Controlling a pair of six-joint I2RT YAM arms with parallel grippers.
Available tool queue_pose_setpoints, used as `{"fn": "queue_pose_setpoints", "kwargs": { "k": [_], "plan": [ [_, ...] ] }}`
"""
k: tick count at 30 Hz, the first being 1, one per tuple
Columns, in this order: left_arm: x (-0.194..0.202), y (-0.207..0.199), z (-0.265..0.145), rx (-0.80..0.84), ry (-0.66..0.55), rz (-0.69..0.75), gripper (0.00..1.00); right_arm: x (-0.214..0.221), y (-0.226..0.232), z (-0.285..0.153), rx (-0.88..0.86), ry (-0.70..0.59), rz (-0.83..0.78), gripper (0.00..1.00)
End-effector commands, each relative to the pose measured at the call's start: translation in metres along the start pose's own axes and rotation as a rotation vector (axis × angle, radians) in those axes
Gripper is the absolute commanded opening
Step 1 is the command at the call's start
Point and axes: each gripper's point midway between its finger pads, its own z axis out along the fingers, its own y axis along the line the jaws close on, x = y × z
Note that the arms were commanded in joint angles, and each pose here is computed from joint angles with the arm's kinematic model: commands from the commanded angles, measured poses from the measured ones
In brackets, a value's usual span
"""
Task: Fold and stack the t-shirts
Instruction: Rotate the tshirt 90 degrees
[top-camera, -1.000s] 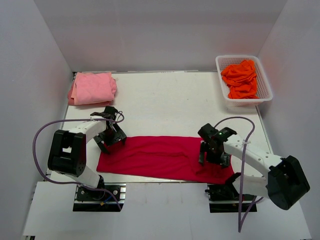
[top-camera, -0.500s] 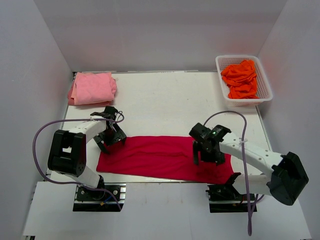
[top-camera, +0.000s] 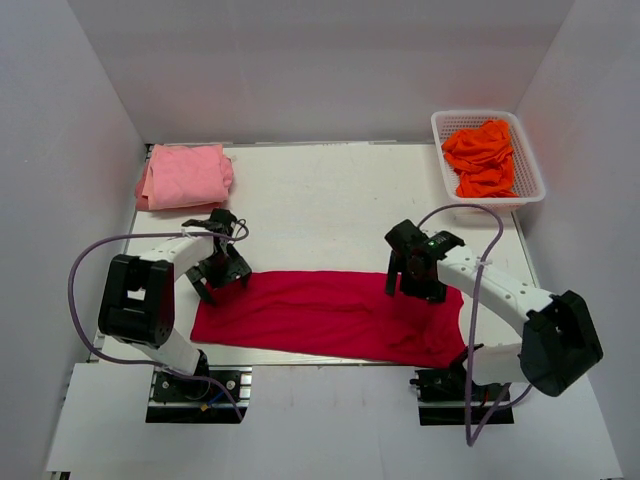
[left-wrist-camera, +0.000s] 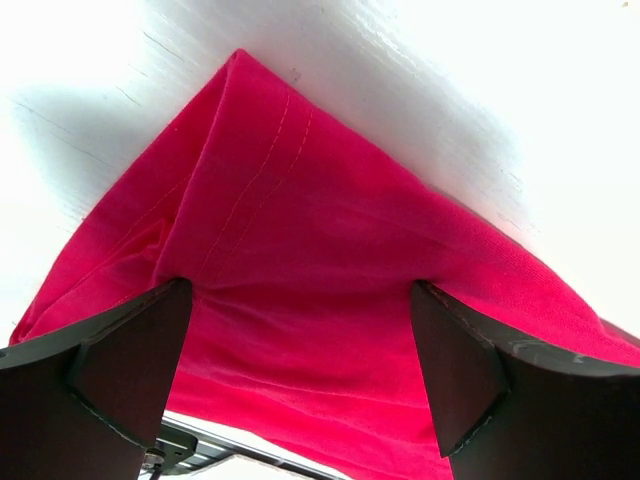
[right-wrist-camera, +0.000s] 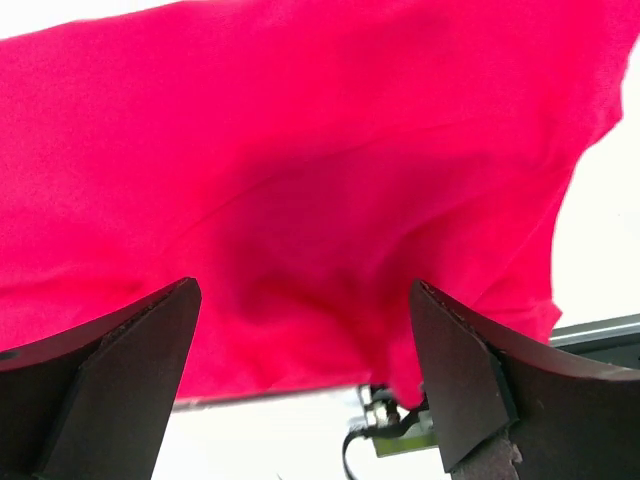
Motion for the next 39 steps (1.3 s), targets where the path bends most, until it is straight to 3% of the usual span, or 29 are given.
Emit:
{"fn": "queue_pose_setpoints", "kwargs": {
  "k": [1, 5, 12, 14, 15, 17, 19, 20, 22, 23, 25, 26, 28, 30, 31, 32, 33, 34, 35, 39],
  "plan": [
    [-0.015, 0.009, 0.005, -0.065, -0.056, -0.015, 1.00, 0.001, -0.014, 0.022, 0.045, 0.011, 0.035, 0.90],
    [-0.015, 0.008, 0.005, -0.071, -0.051, -0.033, 1.00, 0.012, -0.023, 0.055, 0.049, 0.064, 0.038, 0.90],
    [-0.010, 0.008, 0.001, -0.090, -0.033, -0.033, 1.00, -0.028, -0.001, 0.105, -0.022, 0.062, 0.073, 0.90],
    [-0.002, 0.010, 0.003, -0.096, 0.003, -0.039, 1.00, -0.065, 0.012, 0.108, -0.041, -0.017, 0.073, 0.90],
    [0.003, 0.007, 0.003, -0.073, 0.031, -0.013, 1.00, -0.068, 0.009, 0.129, -0.004, 0.006, 0.068, 0.90],
    [0.028, 0.011, 0.001, -0.073, 0.102, 0.022, 1.00, -0.127, 0.035, 0.133, -0.053, -0.060, 0.080, 0.90],
    [0.050, 0.018, -0.002, -0.061, 0.160, 0.040, 1.00, -0.170, 0.068, 0.139, -0.140, -0.113, 0.031, 0.90],
    [0.058, 0.014, -0.010, -0.016, 0.163, 0.058, 1.00, -0.215, 0.095, 0.134, -0.200, -0.189, 0.037, 0.90],
    [0.086, 0.007, -0.017, 0.074, 0.249, 0.081, 1.00, -0.233, 0.134, 0.160, -0.335, -0.197, -0.037, 0.90],
    [0.098, 0.001, -0.022, 0.124, 0.283, 0.087, 1.00, -0.285, 0.169, 0.126, -0.449, -0.314, -0.054, 0.90],
    [0.141, -0.009, -0.040, 0.246, 0.434, 0.129, 1.00, -0.344, 0.215, 0.104, -0.598, -0.500, -0.223, 0.90],
    [0.146, -0.008, -0.043, 0.245, 0.436, 0.155, 1.00, -0.334, 0.218, 0.120, -0.609, -0.486, -0.328, 0.90],
    [0.165, -0.009, -0.061, 0.267, 0.485, 0.257, 1.00, -0.372, 0.235, 0.100, -0.647, -0.611, -0.461, 0.90],
    [0.182, -0.019, -0.090, 0.368, 0.565, 0.342, 1.00, -0.377, 0.241, 0.076, -0.697, -0.638, -0.534, 0.90],
    [0.186, -0.030, -0.109, 0.444, 0.564, 0.424, 1.00, -0.379, 0.241, 0.069, -0.691, -0.653, -0.527, 0.90],
    [0.188, -0.038, -0.124, 0.505, 0.569, 0.462, 1.00, -0.397, 0.241, 0.013, -0.698, -0.796, -0.579, 0.90],
    [0.179, -0.055, -0.146, 0.584, 0.517, 0.502, 1.00, -0.399, 0.239, -0.004, -0.704, -0.833, -0.582, 0.90],
    [0.177, -0.062, -0.156, 0.623, 0.489, 0.543, 1.00, -0.379, 0.235, 0.016, -0.698, -0.771, -0.562, 0.90],
    [0.172, -0.068, -0.165, 0.667, 0.453, 0.593, 1.00, -0.394, 0.231, -0.044, -0.726, -0.903, -0.549, 0.90],
    [0.154, -0.077, -0.176, 0.688, 0.312, 0.661, 1.00, -0.371, 0.233, -0.067, -0.794, -0.838, -0.494, 0.90]
  ]
}}
